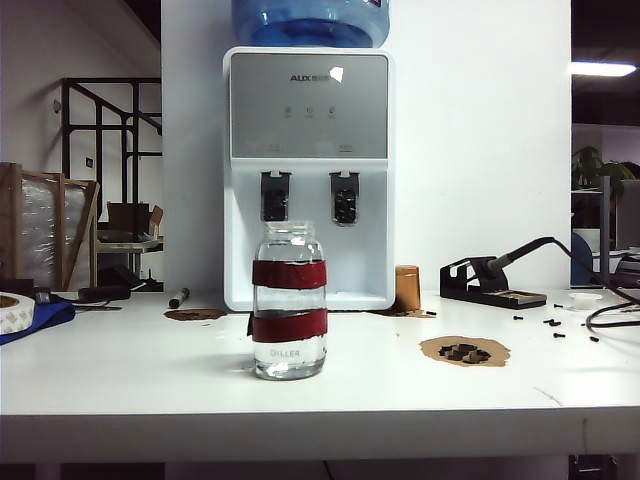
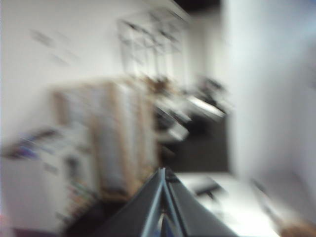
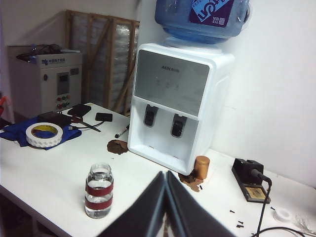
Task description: Pick up the water bottle with two loops of red belts, then reach the front water dispenser and gently press the gray-black baffle horizontally to get a little water.
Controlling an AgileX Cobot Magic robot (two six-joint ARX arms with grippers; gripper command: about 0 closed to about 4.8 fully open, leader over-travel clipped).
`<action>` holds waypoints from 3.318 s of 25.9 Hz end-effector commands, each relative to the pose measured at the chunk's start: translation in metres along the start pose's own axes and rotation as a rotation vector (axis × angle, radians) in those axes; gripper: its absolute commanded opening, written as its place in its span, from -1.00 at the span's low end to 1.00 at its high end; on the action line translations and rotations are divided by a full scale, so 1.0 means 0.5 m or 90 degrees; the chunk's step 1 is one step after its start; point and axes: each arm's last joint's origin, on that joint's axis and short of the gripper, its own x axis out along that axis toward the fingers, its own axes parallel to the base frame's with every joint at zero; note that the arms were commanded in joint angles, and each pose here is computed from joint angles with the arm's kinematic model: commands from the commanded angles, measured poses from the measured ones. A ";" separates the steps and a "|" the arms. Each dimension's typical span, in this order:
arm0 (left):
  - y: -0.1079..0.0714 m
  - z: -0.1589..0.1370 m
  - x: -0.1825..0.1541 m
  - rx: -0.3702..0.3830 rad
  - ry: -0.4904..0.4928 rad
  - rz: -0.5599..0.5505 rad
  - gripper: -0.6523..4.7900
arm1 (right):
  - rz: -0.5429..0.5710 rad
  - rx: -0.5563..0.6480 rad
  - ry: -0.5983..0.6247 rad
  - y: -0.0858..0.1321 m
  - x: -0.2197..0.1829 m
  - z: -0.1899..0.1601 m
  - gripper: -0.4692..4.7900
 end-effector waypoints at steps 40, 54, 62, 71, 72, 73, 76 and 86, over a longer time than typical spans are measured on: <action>0.065 -0.169 -0.134 -0.064 0.086 -0.218 -0.78 | -0.038 0.132 -0.111 -0.001 0.205 -0.259 -0.84; 0.062 -0.198 -0.141 -0.035 0.179 -0.229 -0.78 | -0.055 0.192 -0.034 0.010 0.252 -0.388 -0.84; 0.062 -0.198 -0.141 -0.035 0.179 -0.229 -0.78 | -0.056 0.189 -0.068 0.010 0.254 -0.386 -0.84; 0.062 -0.198 -0.141 -0.035 0.179 -0.229 -0.77 | -0.054 0.197 -0.027 0.012 0.254 -0.399 -0.82; 0.062 -0.198 -0.141 -0.035 0.179 -0.229 -0.78 | -0.054 0.198 -0.023 0.012 0.255 -0.400 -0.82; 0.062 -0.198 -0.141 -0.035 0.179 -0.229 -0.77 | -0.054 0.198 -0.021 0.012 0.255 -0.400 -0.82; 0.062 -0.198 -0.141 -0.035 0.179 -0.229 -0.78 | -0.054 0.198 -0.019 0.012 0.255 -0.401 -0.82; 0.062 -0.198 -0.141 -0.035 0.179 -0.229 -0.77 | -0.054 0.199 -0.018 0.012 0.255 -0.401 -0.82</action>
